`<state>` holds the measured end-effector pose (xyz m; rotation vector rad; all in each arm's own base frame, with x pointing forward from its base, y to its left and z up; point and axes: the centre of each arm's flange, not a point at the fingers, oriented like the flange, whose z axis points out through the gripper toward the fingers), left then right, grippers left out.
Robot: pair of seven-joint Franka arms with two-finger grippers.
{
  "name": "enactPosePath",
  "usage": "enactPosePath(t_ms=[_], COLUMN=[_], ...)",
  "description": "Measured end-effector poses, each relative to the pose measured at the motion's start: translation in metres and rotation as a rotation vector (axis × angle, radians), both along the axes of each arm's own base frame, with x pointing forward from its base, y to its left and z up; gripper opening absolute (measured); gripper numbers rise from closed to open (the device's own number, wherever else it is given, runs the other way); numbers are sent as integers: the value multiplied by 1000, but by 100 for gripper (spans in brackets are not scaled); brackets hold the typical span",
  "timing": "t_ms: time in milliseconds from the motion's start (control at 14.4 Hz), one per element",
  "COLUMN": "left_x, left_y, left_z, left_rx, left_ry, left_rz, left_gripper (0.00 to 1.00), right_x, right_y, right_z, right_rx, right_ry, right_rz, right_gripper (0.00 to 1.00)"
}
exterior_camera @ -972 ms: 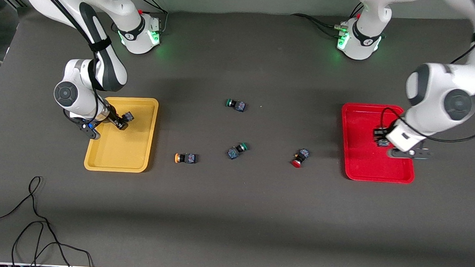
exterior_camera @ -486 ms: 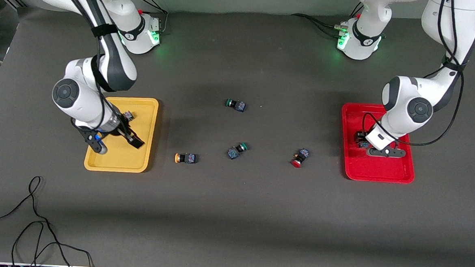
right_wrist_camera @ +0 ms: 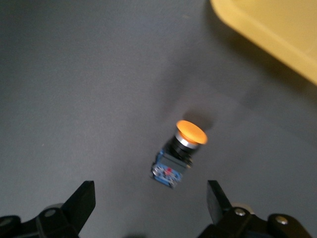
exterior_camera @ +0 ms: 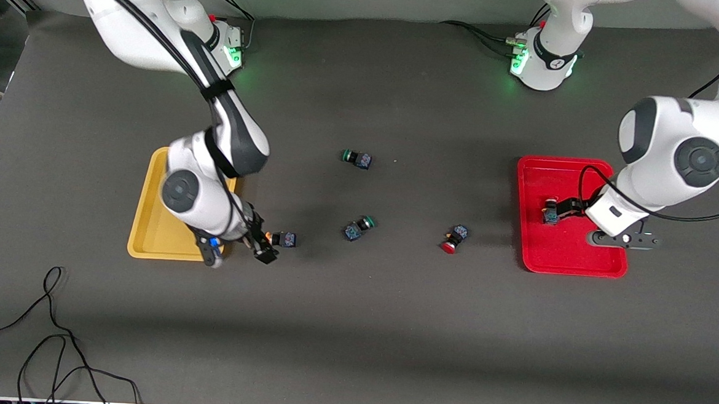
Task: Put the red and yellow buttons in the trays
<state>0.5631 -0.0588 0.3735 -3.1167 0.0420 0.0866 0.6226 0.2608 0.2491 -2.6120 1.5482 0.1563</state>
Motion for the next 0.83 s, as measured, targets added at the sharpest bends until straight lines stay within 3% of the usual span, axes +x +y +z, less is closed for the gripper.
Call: enactPosePath(t_ms=[417, 556, 833], left_x=[-7, -10, -10], left_y=[-169, -204, -213], left_z=[-16, -51, -159], left_rx=[-38, -59, -9], left_ry=[-79, -98, -69], left_rz=[20, 12, -81], left_gripper=[100, 100, 100], right_x=[-7, -11, -15], right_y=[-4, -6, -6], right_z=[-66, -77, -82], right_rx=[-26, -32, -35], right_ry=[52, 66, 75], right_rz=[-32, -34, -33], right_gripper=[100, 100, 100])
